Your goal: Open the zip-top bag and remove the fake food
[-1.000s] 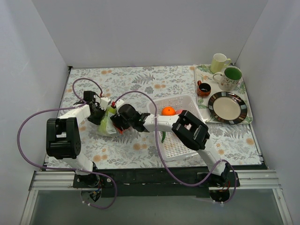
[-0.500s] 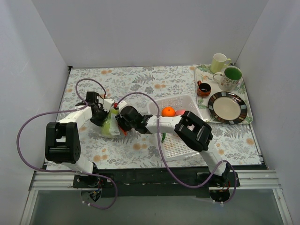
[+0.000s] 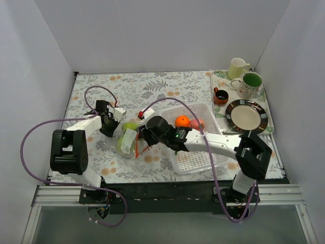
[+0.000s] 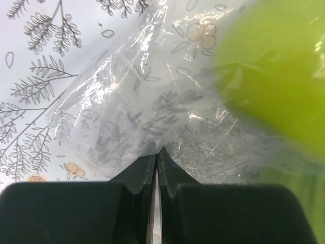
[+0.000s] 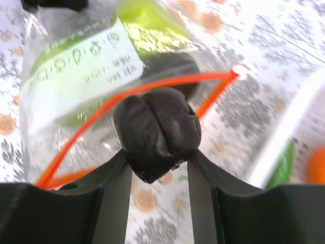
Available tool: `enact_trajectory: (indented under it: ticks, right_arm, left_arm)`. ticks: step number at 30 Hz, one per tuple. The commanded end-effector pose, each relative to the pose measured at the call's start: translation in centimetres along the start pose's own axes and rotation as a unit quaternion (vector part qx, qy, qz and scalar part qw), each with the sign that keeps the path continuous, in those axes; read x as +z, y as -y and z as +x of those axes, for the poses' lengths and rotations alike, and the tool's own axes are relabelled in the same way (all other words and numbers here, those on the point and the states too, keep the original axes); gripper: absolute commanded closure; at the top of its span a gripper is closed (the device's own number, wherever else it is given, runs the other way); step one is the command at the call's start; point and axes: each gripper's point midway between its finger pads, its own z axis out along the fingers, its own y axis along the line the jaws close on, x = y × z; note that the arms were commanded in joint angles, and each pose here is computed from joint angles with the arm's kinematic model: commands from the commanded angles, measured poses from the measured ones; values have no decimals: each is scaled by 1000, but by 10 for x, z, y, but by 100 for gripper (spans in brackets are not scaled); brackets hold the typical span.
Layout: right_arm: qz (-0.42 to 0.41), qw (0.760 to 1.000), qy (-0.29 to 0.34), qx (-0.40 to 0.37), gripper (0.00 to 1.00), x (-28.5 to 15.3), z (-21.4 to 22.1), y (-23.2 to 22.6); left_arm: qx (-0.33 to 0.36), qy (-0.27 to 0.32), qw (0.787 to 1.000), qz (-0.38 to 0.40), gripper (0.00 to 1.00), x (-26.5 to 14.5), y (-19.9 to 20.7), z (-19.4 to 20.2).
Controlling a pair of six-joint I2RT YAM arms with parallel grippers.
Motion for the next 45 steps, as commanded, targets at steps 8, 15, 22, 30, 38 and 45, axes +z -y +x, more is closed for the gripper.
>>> enact_trajectory:
  ticks: [8, 15, 22, 30, 38, 45]
  right_arm:
    - [138, 989, 57, 24, 69, -100, -17, 82]
    - [249, 966, 7, 73, 23, -111, 14, 165]
    - [223, 973, 27, 49, 2, -113, -24, 151]
    - [71, 996, 60, -13, 39, -80, -31, 63]
    - [-11, 999, 29, -25, 82, -20, -10, 8]
    - [-53, 997, 37, -32, 40, 22, -23, -19]
  left_arm:
    - [14, -13, 999, -30, 100, 6, -14, 5]
    - [17, -10, 999, -29, 100, 7, -14, 3]
    - [15, -12, 999, -29, 100, 9, -16, 1]
    - [7, -13, 1000, -17, 100, 14, -12, 1]
    - [-1, -13, 1000, -7, 100, 18, -11, -3]
    - [3, -14, 1000, -8, 100, 15, -10, -1]
